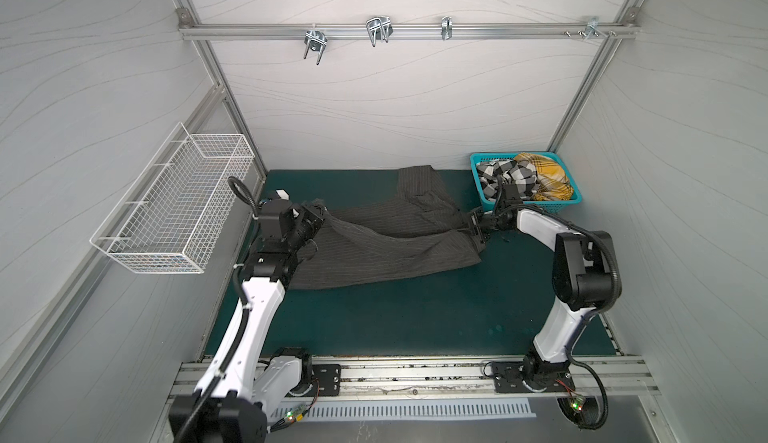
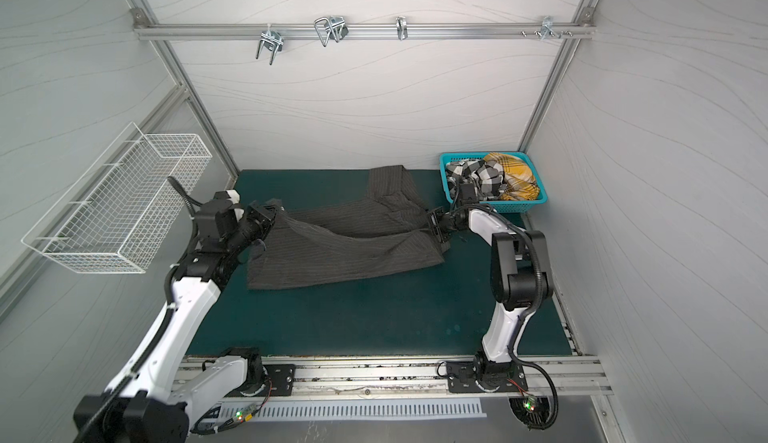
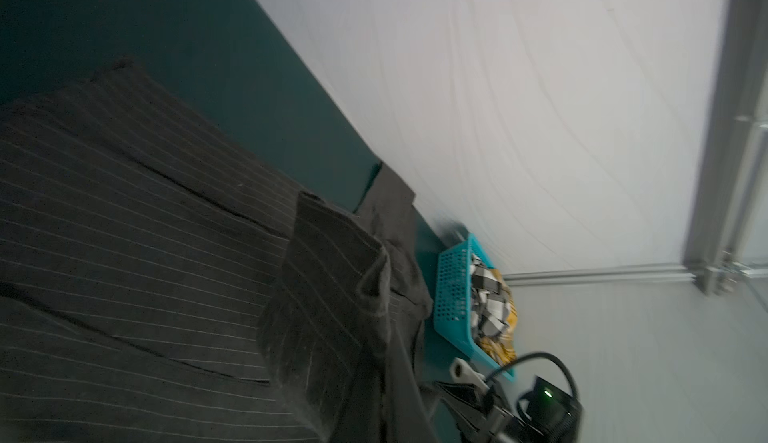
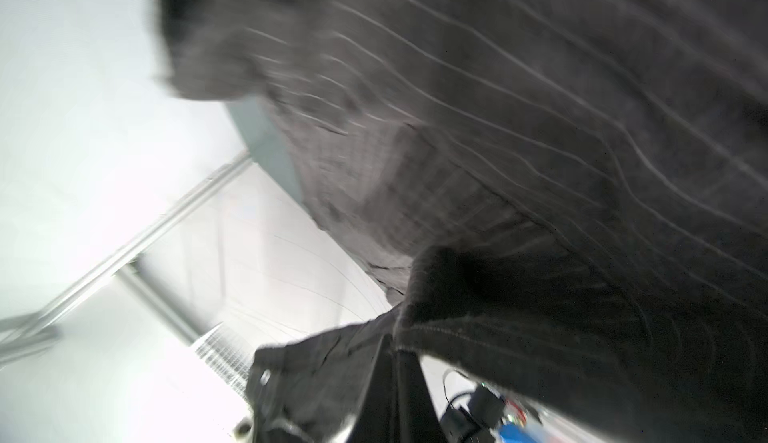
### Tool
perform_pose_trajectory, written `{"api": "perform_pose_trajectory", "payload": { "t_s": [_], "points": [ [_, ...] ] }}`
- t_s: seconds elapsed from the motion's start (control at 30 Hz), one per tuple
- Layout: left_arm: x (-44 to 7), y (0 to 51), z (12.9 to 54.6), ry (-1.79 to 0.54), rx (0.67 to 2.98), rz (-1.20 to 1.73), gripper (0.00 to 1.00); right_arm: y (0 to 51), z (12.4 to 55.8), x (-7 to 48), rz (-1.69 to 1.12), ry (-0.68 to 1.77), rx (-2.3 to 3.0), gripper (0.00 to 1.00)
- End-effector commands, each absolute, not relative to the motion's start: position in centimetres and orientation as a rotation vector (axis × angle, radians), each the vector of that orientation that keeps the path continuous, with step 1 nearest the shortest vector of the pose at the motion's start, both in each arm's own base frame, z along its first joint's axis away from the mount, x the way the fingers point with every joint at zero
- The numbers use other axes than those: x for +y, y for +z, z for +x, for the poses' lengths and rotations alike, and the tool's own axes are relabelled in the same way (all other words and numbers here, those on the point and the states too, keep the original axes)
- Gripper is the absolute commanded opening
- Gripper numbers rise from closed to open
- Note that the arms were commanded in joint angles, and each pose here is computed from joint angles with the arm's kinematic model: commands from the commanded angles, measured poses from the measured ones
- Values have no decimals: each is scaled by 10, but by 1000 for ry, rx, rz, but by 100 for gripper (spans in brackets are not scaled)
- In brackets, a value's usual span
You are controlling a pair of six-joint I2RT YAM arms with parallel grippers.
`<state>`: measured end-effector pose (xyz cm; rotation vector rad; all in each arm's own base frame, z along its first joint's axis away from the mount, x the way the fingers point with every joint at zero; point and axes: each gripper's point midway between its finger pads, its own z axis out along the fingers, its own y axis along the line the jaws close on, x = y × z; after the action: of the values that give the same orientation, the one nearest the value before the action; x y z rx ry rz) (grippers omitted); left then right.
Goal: Fold and stack the long sleeve shirts
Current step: 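Lower the stretched shirt onto the table with both grippers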
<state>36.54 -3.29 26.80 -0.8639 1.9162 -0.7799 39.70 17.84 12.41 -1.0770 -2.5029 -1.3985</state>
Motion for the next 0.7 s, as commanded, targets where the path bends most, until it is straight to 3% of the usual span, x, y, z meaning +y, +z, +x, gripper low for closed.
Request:
{"api": "perform_pose_trajectory", "payload": {
  "t_s": [0.0,0.13,0.27,0.33,0.47,0.67],
  "points": [
    [-13,322,382,-674,1782,-804,0,167,405,182,-988,-1576,-2604,0],
    [1,254,367,-492,1952,-827,0,139,378,198,-901,-1497,-2650,0],
    [47,157,308,-201,2140,-1074,0,83,353,205,-905,-1393,-2640,0],
    [58,125,284,-176,2184,-1162,0,61,344,206,-920,-1369,-2612,0],
    [58,98,265,-176,2222,-1201,0,41,333,208,-922,-1335,-2582,0],
    [51,86,270,-248,2201,-1203,0,41,331,209,-876,-1304,-2598,0]
  ]
}}
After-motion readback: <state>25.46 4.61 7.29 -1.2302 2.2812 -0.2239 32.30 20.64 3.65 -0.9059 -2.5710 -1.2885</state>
